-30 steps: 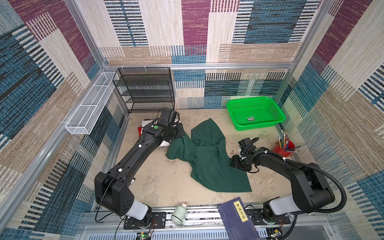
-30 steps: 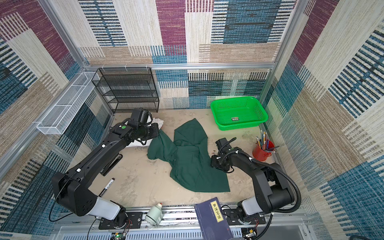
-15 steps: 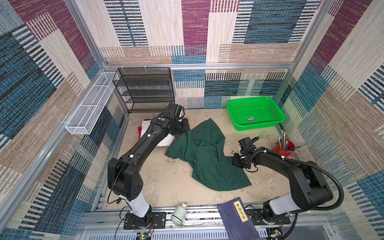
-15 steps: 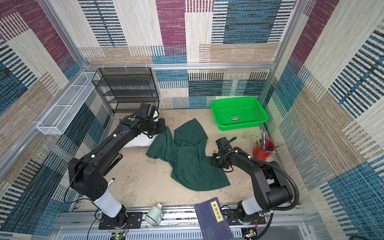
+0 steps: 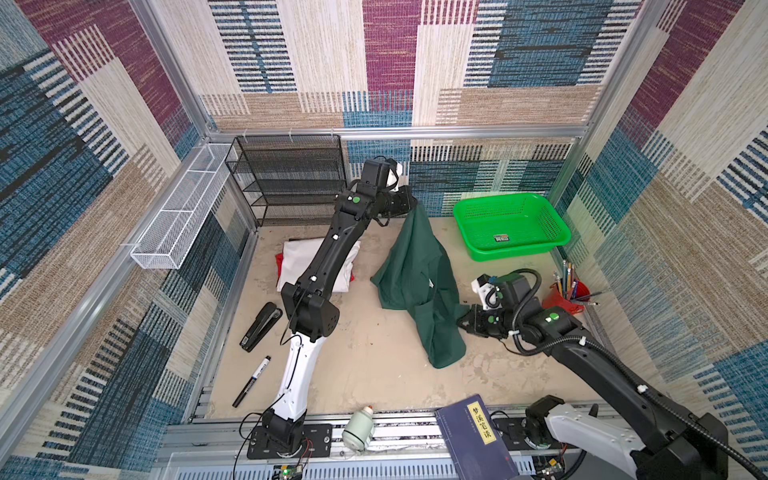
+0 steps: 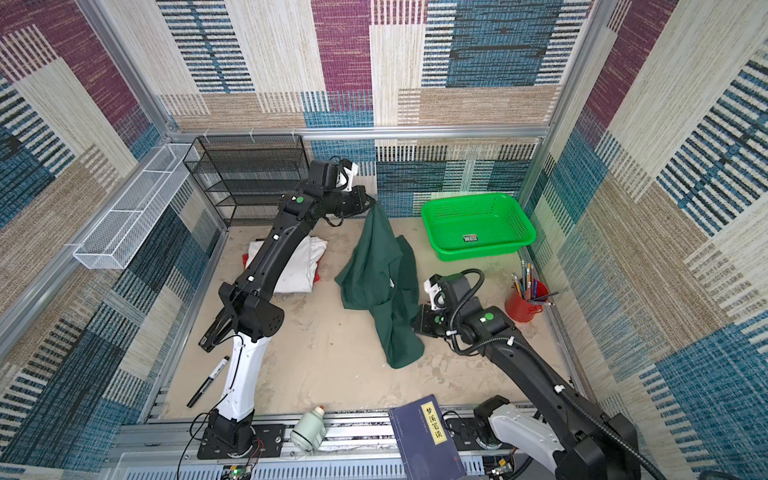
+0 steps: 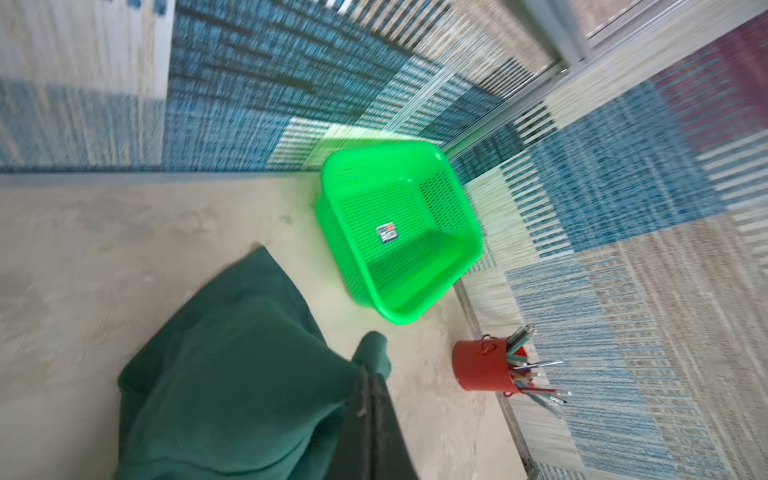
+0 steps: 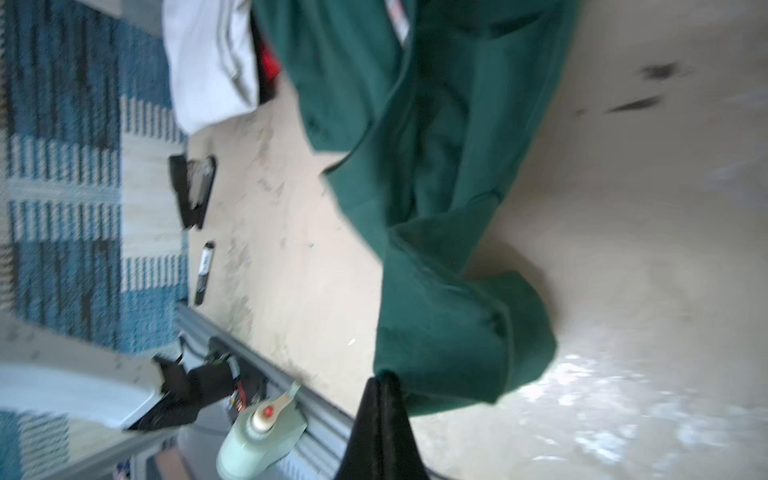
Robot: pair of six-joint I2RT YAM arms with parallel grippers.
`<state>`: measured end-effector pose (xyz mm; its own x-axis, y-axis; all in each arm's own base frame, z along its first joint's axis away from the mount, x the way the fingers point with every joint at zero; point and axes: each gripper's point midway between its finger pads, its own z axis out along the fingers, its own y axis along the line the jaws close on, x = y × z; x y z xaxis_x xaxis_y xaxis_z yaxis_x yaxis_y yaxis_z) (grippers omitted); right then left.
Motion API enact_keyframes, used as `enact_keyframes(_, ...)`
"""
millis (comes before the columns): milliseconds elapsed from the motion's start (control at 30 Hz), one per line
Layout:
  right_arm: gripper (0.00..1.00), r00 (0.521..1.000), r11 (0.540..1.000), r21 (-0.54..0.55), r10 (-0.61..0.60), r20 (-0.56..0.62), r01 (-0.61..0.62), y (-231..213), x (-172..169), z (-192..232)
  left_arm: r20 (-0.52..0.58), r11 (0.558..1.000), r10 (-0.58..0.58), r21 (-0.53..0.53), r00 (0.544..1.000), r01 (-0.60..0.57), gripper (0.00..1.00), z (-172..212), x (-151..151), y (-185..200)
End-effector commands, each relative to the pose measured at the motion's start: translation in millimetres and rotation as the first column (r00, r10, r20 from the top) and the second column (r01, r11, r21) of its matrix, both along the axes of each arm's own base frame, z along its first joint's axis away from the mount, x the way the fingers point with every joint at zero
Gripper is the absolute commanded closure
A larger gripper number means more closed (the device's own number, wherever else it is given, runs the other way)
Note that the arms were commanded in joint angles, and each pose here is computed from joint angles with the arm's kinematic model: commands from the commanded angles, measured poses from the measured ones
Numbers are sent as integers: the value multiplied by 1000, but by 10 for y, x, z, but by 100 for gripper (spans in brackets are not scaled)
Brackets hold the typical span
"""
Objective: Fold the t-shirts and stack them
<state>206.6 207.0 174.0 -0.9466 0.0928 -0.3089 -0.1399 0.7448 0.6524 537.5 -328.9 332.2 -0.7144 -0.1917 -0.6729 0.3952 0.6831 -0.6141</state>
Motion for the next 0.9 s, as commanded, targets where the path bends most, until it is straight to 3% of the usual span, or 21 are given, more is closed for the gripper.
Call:
enact_keyframes(0,100,989,971,200,140,-36,-130,609,-269,295,138,992,101,-84,985,-90,100,257,381,251)
enact_keyframes(100,100,948,915,253,318,26,-314,1191,-419,475,41,955,295,-55,955,-293,100,-63,660,796)
enact_keyframes(167,100,913,895,192,406,25,-403,1478,-383,398,-37,920,391,40,920,-390,76,-363,727,1188)
enact_keyframes(233,100,887,866,200,461,39,-459,1761,-273,374,-93,907,408,153,908,-391,49,-608,665,1479)
enact_keyframes(367,100,903,897,107,430,15,-429,2113,179,158,-171,856,411,411,896,-314,37,-834,167,1915)
enact_keyframes(400,97,904,902,70,427,9,-427,2169,273,95,-177,827,426,475,887,-302,37,-841,-2,2032)
enact_keyframes(500,60,906,907,12,421,33,-422,2251,463,83,-210,754,484,592,850,-283,36,-900,-630,2337)
enact_keyframes(533,54,912,913,3,407,51,-407,2221,521,125,-225,749,495,600,840,-281,37,-940,-877,2399)
enact_keyframes(633,47,947,948,-13,317,51,-317,1926,717,175,-297,758,526,589,797,-280,38,-1110,-1620,2521)
enact_keyframes(767,43,983,980,-71,186,9,-185,1346,921,41,-490,867,440,449,753,-215,41,-1450,-2487,2293)
enact_keyframes(867,42,996,981,-174,80,-39,-85,841,977,-169,-608,908,353,405,711,-104,43,-1720,-3030,2074)
